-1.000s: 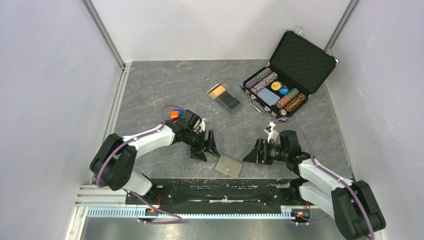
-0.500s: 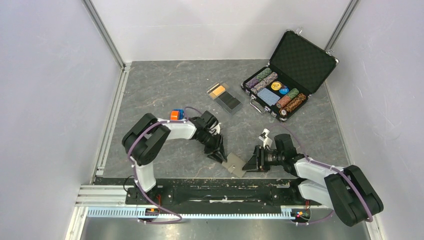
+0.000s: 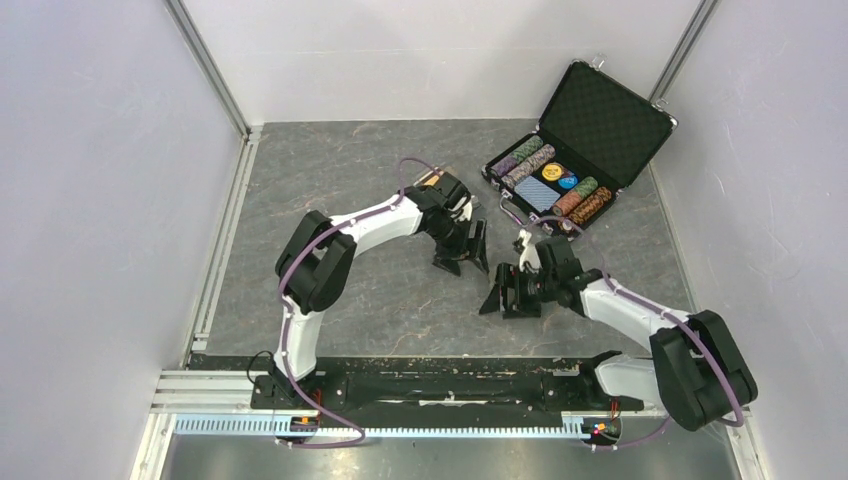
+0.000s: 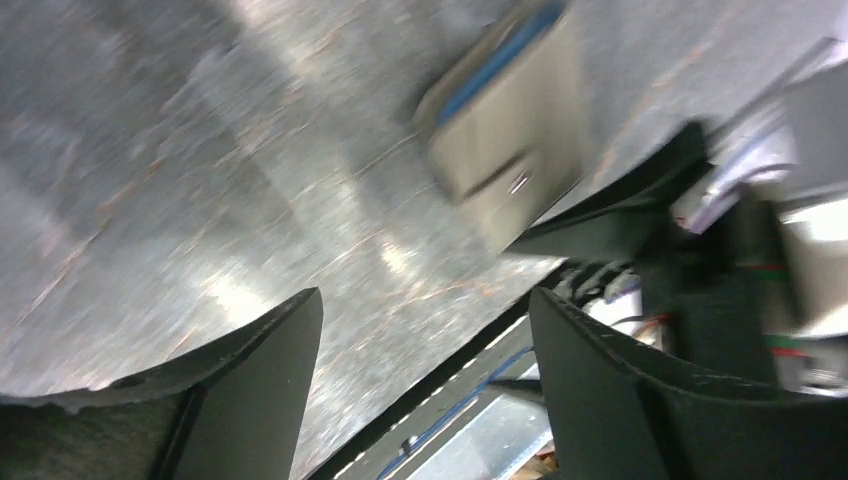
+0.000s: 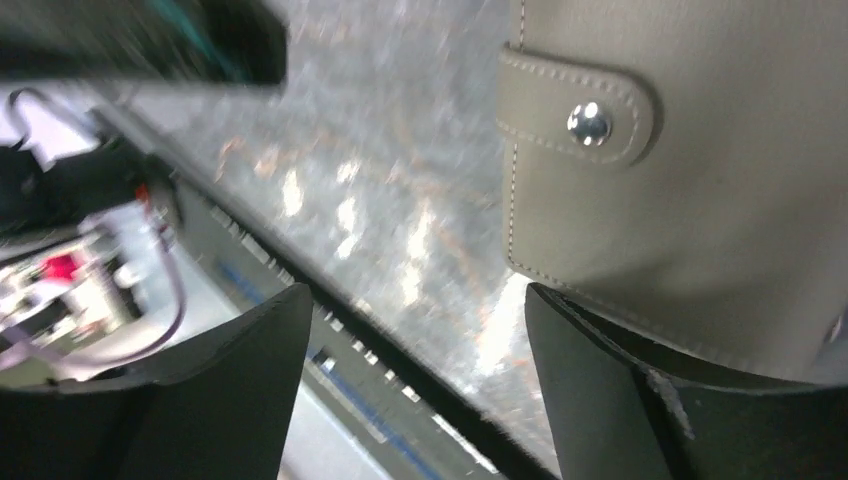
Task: Put the credit cards into the card holder
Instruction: Move the card holder to the center of the board, then pick up the card holder from the center of the board, then open the card holder.
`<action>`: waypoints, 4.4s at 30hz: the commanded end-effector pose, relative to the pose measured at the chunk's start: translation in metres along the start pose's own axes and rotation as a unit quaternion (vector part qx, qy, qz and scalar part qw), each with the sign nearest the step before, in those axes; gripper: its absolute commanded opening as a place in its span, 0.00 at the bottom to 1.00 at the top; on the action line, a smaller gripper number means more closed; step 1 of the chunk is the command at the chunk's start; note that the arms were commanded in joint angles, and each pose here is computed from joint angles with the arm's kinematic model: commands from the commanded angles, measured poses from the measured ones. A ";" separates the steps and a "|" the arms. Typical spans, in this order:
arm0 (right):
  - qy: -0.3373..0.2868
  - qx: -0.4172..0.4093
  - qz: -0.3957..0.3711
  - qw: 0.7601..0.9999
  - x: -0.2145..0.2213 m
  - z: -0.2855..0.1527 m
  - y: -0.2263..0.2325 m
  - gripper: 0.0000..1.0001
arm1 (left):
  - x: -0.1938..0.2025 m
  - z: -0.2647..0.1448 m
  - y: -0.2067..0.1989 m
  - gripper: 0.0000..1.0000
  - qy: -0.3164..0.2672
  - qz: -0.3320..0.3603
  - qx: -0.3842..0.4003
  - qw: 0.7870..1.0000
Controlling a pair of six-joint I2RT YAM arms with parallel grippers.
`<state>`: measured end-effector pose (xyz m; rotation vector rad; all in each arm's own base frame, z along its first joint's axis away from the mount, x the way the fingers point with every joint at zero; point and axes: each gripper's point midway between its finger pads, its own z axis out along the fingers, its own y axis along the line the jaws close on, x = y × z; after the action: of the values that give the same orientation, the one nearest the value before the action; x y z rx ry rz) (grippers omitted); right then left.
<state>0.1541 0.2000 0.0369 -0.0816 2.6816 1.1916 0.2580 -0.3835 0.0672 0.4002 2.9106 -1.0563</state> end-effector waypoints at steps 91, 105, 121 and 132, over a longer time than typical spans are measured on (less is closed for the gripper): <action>-0.106 -0.118 -0.069 0.985 -0.104 -0.017 0.080 0.63 | 0.031 -0.099 -0.009 0.02 -0.177 -0.058 0.253 0.949; -0.083 -0.192 -0.088 0.974 -0.097 -0.019 0.110 0.00 | 0.040 -0.112 -0.016 0.30 -0.181 -0.043 0.256 0.948; -0.045 -0.079 -0.106 0.990 -0.075 0.023 0.114 0.00 | 0.086 -0.143 0.063 0.59 -0.181 -0.001 -0.091 0.979; 0.000 -0.103 -0.134 0.986 -0.070 0.057 0.163 0.00 | 0.103 -0.130 0.062 0.59 -0.157 0.018 -0.140 0.977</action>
<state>0.2022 0.3262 0.1125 -0.4200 2.5004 1.3446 0.1772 -0.2296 0.1111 0.1875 2.7350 -0.6758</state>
